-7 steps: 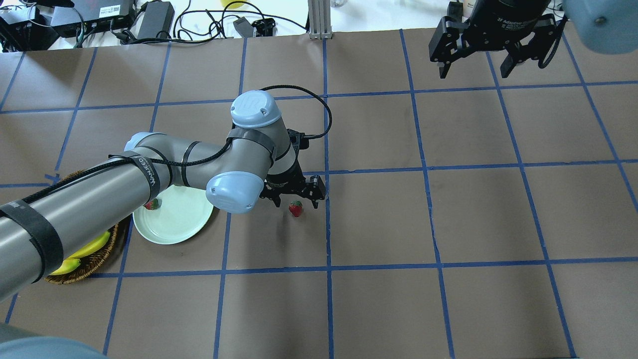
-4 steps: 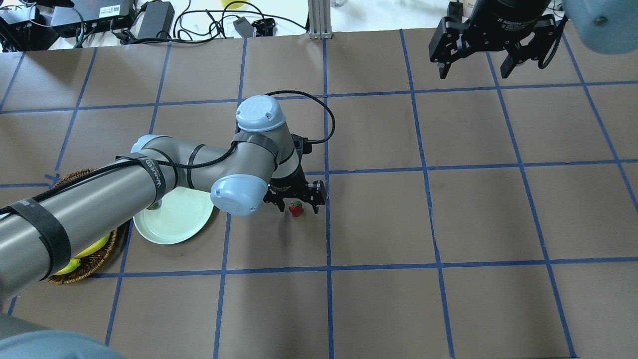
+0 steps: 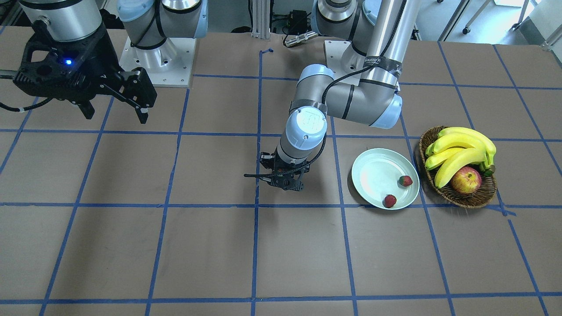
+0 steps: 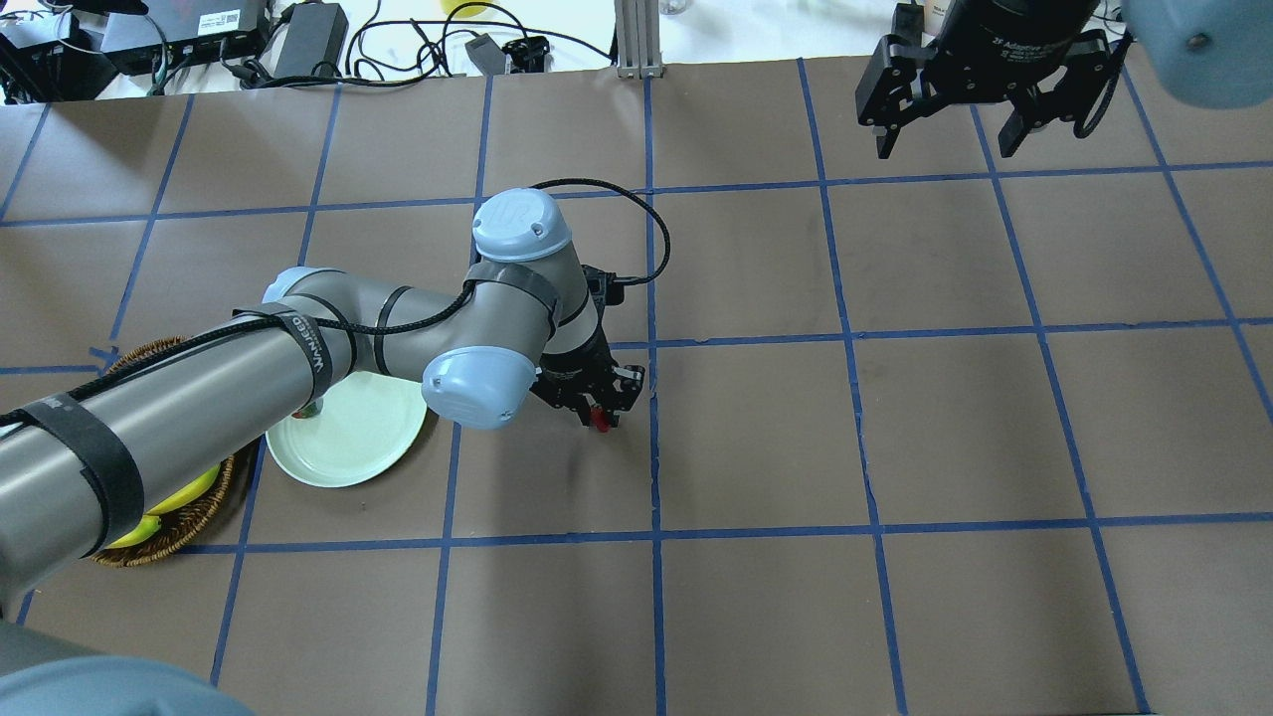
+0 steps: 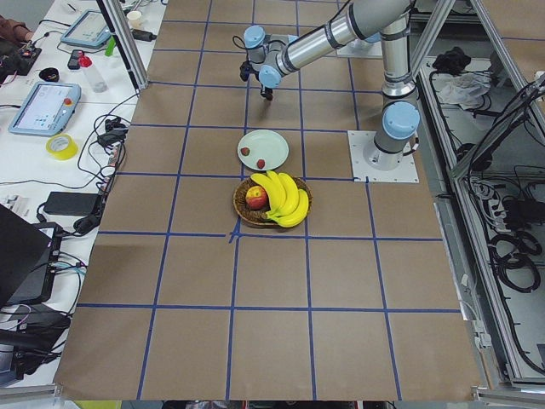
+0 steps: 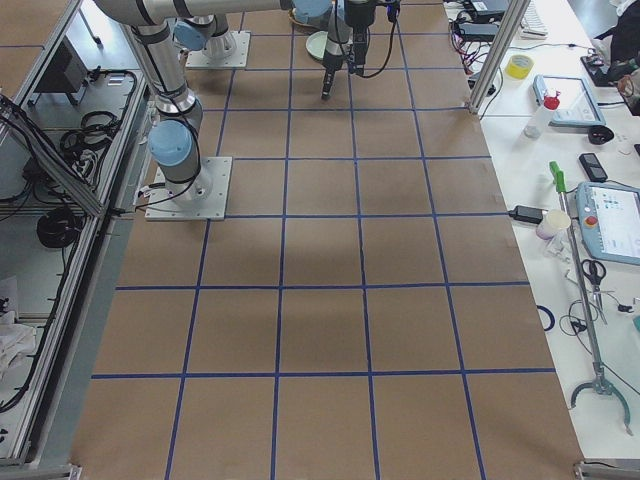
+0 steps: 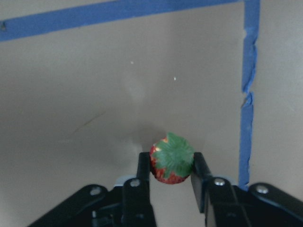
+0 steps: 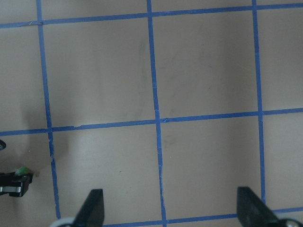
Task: Collect all strawberries into plate
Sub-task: 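Reach the left gripper to the last strawberry and grasp it, then carry the last strawberry onto the plate and open the left gripper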
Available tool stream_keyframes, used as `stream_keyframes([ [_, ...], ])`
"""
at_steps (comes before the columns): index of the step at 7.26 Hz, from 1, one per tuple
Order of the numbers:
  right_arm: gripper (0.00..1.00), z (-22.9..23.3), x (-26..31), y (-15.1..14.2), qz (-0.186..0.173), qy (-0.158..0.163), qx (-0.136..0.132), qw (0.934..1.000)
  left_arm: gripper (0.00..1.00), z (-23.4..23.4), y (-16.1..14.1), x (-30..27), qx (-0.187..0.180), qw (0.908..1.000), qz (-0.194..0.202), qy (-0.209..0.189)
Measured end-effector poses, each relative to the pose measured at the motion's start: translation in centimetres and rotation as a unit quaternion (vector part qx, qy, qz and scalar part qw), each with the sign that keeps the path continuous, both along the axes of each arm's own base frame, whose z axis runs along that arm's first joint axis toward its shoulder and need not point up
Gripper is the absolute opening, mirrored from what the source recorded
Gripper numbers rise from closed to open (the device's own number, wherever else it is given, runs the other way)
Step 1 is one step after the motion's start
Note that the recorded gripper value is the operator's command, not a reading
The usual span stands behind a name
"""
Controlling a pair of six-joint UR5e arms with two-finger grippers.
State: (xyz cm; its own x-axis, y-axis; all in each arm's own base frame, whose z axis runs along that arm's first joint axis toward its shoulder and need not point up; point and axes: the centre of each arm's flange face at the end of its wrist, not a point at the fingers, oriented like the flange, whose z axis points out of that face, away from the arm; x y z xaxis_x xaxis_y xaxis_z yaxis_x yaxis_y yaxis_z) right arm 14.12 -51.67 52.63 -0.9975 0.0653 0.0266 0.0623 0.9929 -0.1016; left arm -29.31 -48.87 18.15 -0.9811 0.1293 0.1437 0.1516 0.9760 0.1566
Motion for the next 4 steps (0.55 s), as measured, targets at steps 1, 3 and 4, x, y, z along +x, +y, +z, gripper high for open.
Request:
stream_keyframes([
  [1,1.0,-0.1,0.0,0.0,0.0,0.0,0.001,1.0,0.0,1.5,-1.1,0.1,-0.015,0.9999,0.004,0.002],
  [3,1.0,-0.1,-0.1,0.0,0.0,0.0,0.002,1.0,0.0,6.0,-5.3,4.6,-0.025,0.9992,0.031,0.003],
  [4,1.0,-0.2,-0.2,0.0,0.0,0.0,0.003,1.0,0.0,7.9,-7.5,9.8,-0.019,0.999,0.04,0.004],
])
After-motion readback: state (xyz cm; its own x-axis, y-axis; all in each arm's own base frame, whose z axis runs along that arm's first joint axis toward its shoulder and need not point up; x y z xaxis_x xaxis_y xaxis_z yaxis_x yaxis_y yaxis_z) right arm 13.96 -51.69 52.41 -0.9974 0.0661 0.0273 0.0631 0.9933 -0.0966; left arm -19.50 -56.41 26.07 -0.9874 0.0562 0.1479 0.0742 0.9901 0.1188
